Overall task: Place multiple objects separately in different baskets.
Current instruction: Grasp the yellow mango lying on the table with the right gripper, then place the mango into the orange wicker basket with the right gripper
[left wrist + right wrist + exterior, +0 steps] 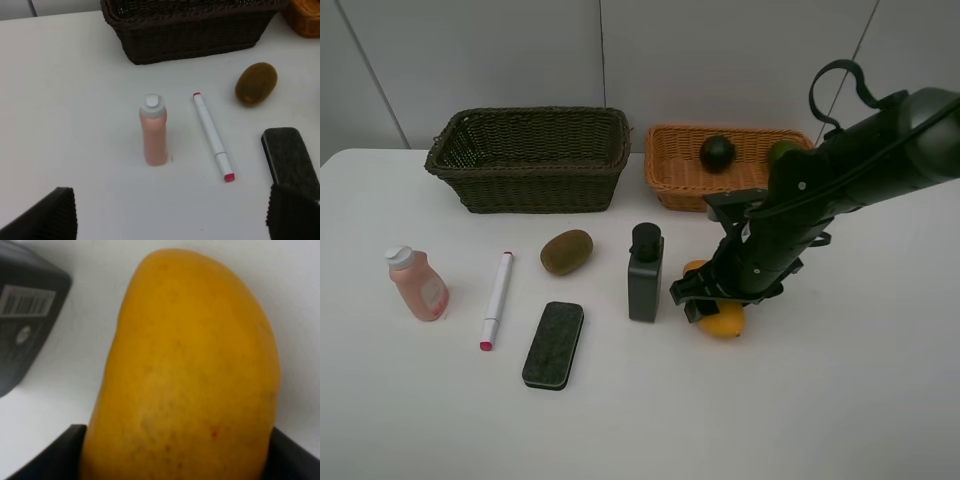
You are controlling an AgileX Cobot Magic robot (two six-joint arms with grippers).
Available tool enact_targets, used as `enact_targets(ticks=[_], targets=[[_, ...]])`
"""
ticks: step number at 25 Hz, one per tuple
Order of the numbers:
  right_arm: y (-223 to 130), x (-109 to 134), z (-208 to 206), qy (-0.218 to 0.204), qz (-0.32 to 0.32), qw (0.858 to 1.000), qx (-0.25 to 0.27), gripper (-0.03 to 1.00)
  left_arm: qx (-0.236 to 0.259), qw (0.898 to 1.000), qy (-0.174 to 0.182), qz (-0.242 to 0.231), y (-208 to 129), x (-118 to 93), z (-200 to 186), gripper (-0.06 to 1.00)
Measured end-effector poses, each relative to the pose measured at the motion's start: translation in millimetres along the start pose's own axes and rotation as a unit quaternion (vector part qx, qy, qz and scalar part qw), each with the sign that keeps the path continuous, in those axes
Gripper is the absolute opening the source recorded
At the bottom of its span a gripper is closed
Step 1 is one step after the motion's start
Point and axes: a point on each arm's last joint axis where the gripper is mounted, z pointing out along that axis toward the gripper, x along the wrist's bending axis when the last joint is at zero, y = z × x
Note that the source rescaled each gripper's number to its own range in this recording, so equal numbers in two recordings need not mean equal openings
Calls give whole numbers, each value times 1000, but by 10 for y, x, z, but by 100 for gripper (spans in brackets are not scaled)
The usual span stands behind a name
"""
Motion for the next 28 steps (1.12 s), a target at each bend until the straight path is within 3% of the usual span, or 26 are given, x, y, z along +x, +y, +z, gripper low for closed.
enact_targets(ticks=[11, 20, 28], targets=[[-15, 3, -79, 0, 2, 1000, 7, 58, 0, 1000, 0, 0, 0, 0, 0, 100], [8, 15, -473, 4, -7, 999, -32, 58, 0, 1000, 0, 0, 0, 0, 0, 100], [255, -260, -753, -25, 16, 998, -51, 58, 0, 1000, 0, 0, 0, 0, 0, 100]])
